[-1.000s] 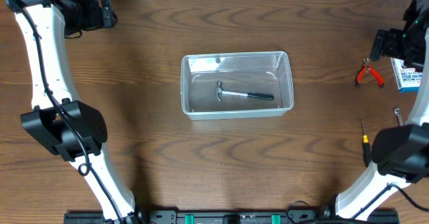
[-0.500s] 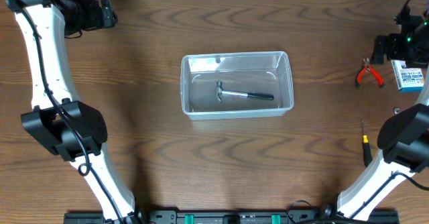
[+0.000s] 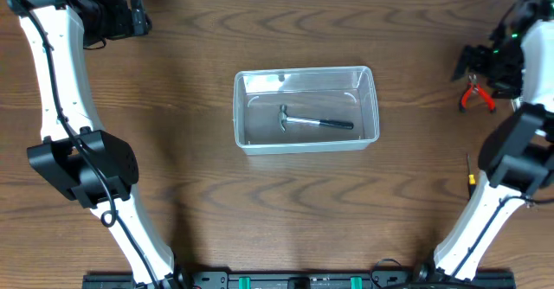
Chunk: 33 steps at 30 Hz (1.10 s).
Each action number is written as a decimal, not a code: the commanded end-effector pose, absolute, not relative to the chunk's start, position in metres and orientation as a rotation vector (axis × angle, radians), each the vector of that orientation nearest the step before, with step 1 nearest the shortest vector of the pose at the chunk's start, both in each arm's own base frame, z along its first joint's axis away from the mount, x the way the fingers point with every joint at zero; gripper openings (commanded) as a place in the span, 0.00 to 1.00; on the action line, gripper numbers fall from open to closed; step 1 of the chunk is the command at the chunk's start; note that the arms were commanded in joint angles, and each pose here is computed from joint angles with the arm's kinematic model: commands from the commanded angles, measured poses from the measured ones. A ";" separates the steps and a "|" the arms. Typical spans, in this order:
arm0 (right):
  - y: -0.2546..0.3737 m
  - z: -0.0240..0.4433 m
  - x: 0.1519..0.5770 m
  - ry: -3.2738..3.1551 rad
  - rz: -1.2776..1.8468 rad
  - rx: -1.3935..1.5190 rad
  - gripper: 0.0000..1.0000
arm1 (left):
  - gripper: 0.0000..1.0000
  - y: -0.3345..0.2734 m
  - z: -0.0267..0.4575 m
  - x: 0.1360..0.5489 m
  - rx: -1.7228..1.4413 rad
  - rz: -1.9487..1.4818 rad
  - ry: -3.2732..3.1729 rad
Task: Pack container
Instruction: 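Lower the right gripper over the red-handled pliers and align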
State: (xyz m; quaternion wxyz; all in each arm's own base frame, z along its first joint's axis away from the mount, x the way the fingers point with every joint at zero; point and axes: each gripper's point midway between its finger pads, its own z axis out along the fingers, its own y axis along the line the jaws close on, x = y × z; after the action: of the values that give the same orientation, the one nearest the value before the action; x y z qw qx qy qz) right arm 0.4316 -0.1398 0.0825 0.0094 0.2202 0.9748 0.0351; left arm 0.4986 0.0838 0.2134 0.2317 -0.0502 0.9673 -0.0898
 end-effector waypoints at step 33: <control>-0.165 0.037 0.446 3.022 -0.026 0.773 0.99 | 0.98 0.085 0.221 0.499 -0.138 -0.252 2.639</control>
State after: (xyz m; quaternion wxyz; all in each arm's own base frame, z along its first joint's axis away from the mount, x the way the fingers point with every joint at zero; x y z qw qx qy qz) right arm 0.4485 -0.1617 0.0487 0.0220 0.2517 0.9674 -0.0144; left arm 0.4986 0.0838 0.2134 0.2317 -0.0502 0.9673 -0.0898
